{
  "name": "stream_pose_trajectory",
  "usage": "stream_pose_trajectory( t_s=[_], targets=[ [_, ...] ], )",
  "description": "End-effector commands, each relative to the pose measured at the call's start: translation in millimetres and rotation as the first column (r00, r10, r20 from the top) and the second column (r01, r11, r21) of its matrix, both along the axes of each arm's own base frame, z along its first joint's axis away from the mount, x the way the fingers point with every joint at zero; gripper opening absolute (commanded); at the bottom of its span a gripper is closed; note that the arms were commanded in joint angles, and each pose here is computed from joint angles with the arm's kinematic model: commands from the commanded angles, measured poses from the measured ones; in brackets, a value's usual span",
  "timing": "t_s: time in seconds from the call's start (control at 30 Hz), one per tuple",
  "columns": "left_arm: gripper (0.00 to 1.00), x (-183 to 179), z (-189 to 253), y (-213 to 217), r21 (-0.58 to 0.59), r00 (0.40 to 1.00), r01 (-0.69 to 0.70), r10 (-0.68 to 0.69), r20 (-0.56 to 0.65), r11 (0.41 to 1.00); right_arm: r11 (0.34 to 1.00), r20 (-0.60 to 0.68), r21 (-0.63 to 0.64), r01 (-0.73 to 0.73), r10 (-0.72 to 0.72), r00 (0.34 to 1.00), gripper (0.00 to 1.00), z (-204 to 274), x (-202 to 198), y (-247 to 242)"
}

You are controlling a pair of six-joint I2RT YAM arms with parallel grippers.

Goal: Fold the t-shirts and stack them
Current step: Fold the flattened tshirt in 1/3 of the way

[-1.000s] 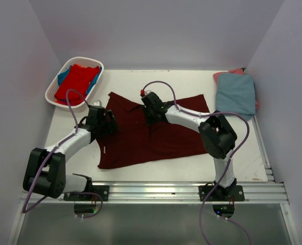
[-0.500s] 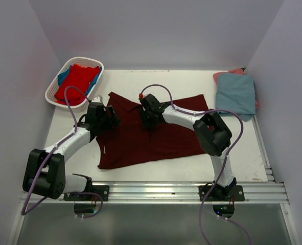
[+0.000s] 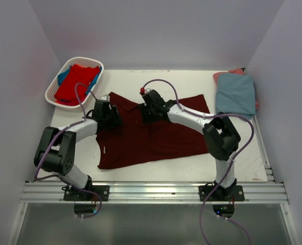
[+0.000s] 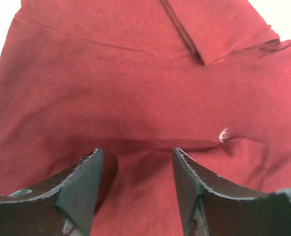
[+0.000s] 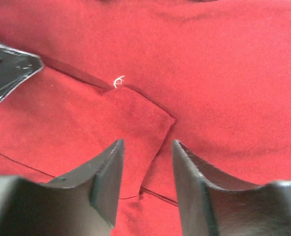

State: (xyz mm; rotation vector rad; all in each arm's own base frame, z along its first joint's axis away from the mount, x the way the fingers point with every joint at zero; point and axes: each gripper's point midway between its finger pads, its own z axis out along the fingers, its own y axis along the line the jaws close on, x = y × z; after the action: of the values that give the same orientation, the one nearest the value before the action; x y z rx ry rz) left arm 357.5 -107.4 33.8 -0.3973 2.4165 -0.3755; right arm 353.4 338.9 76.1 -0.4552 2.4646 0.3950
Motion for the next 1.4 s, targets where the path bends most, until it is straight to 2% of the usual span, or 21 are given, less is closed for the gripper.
stream_pose_trajectory(
  t_s=[0.0,0.1,0.13,0.17,0.23,0.47,0.73,0.83,0.93,0.97,1.07,1.37],
  targets=[
    [0.58,29,16,-11,-0.024,0.994,0.051,-0.049,0.096,0.998,1.0,0.041,0.019,0.007,-0.008,0.999,0.4,14,1,-1],
    [0.56,27,13,-10,-0.018,0.995,0.053,-0.051,0.089,0.998,0.999,0.031,0.034,-0.004,0.003,1.0,0.26,11,-1,1],
    [0.56,25,12,-10,-0.02,0.995,0.055,-0.053,0.086,0.998,0.999,0.022,0.037,-0.009,0.009,1.0,0.12,8,-2,2],
    [0.55,25,12,-10,-0.019,0.995,0.054,-0.052,0.088,0.998,0.999,0.009,0.042,-0.017,0.016,1.0,0.07,6,-4,4],
    [0.53,22,13,-10,-0.023,0.994,0.059,-0.056,0.088,0.998,0.999,-0.012,0.043,-0.015,0.015,1.0,0.0,-2,-6,5],
    [0.47,11,15,-13,-0.044,0.994,0.08,-0.076,0.079,0.996,0.999,-0.065,0.033,-0.001,0.003,0.998,0.0,-28,-10,7],
    [0.45,-2,6,-9,-0.044,0.998,0.057,-0.055,0.032,0.997,1.0,-0.115,-0.001,0.023,-0.023,0.993,0.0,-56,-15,2],
    [0.4,-2,8,-12,-0.056,0.997,0.069,-0.067,0.04,0.996,0.999,-0.121,-0.022,0.033,-0.035,0.992,0.0,-62,-16,-1],
    [0.26,0,14,-16,-0.077,0.995,0.086,-0.081,0.064,0.993,0.998,-0.127,-0.04,0.04,-0.044,0.991,0.0,-66,-16,-5],
    [0.16,3,19,-18,-0.083,0.993,0.091,-0.084,0.085,0.992,0.998,-0.126,-0.043,0.043,-0.048,0.991,0.0,-66,-16,-6],
    [0.01,4,33,-20,-0.099,0.987,0.102,-0.088,0.136,0.99,0.998,-0.133,-0.049,0.041,-0.047,0.99,0.0,-70,-17,-6],
    [0.0,1,65,-19,-0.106,0.965,0.115,-0.086,0.248,0.988,0.998,-0.142,-0.053,0.036,-0.043,0.989,0.0,-74,-19,-7]
  ],
)
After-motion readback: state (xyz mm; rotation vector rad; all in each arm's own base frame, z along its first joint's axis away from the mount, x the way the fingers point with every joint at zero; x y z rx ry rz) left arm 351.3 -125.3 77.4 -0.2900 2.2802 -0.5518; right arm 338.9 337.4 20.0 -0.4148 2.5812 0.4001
